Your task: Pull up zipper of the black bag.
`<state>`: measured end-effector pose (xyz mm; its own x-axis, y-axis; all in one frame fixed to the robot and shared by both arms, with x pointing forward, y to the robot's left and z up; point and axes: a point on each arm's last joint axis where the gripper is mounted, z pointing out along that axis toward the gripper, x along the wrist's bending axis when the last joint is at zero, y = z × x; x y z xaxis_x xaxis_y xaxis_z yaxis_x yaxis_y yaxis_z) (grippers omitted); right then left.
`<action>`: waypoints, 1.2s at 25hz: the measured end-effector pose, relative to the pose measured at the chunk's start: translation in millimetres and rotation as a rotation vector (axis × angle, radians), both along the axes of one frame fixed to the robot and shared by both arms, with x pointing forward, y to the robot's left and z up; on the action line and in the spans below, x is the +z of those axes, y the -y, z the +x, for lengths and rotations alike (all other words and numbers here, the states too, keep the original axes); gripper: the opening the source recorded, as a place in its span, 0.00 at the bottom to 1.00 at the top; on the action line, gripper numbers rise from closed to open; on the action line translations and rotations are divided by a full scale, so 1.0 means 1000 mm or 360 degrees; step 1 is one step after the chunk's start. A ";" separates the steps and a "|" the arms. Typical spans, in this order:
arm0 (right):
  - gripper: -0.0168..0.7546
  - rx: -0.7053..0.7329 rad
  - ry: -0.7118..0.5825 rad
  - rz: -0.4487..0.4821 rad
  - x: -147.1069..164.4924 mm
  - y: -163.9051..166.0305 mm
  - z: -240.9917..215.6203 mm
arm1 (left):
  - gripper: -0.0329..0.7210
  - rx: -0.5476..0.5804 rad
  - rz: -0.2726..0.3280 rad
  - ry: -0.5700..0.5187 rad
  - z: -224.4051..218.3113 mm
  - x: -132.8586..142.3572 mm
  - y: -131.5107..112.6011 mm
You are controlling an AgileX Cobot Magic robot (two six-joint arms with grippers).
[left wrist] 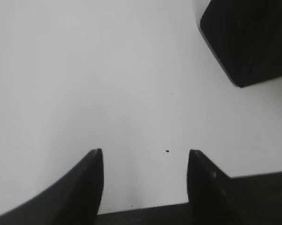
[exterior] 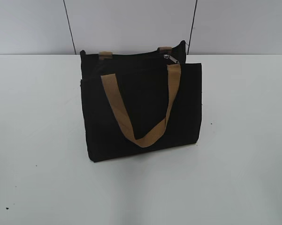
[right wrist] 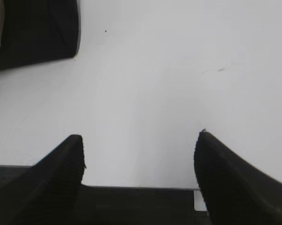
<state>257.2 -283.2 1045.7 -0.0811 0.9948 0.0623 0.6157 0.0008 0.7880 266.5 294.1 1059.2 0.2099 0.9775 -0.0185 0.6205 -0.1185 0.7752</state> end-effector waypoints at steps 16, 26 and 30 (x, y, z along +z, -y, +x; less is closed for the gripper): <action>0.75 -0.0011 0.0254 -0.0004 0.001 -0.004 -0.023 | 0.62 0.0280 -0.0036 0.0404 -0.038 0.003 -0.007; 0.75 -0.0010 0.0254 -0.0002 0.001 -0.004 -0.023 | 0.62 0.0289 -0.0020 0.0410 -0.038 0.003 -0.008; 0.75 -0.0010 0.0254 -0.0002 0.001 -0.004 -0.023 | 0.62 0.0289 -0.0020 0.0410 -0.038 0.003 -0.008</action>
